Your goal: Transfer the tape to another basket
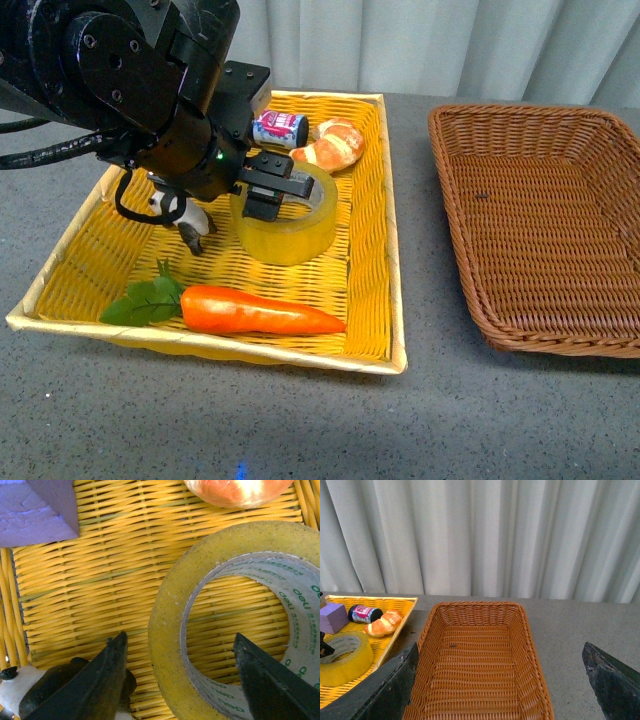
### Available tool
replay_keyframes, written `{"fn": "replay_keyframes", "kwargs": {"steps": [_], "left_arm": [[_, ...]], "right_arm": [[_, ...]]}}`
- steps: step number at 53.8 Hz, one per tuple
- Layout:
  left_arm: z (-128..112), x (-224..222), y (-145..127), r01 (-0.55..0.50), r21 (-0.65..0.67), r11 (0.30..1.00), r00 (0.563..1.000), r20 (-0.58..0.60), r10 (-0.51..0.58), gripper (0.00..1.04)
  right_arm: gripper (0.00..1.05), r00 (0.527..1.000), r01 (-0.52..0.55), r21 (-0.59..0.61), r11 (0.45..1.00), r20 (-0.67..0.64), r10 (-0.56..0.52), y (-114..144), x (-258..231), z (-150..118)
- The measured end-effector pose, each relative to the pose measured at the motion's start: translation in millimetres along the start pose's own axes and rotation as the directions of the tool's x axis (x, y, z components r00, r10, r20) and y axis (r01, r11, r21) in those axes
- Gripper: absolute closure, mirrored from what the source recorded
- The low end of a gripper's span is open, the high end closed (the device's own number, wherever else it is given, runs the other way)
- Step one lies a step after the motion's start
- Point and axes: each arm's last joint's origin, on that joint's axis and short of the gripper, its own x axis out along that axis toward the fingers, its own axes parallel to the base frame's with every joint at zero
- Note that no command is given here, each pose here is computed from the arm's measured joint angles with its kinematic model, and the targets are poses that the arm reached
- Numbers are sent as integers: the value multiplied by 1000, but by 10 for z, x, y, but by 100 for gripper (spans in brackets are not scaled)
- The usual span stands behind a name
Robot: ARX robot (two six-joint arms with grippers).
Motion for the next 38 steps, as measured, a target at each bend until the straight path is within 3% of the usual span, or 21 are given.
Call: {"fn": "replay_keyframes", "kwargs": {"steps": [14, 26, 38], "left_arm": [[29, 2, 8, -19, 10, 1000, 1000, 24, 19, 88], [31, 1, 6, -19, 22, 1000, 999, 26, 19, 90], [181, -158, -10, 79, 105, 991, 992, 88, -88, 90]], "right_arm": [[9, 1000, 0, 0, 1000, 0, 0, 0, 0, 0], [9, 1000, 0, 0, 1000, 0, 0, 0, 0, -1], [9, 1000, 0, 0, 1000, 0, 0, 0, 0, 0]]}}
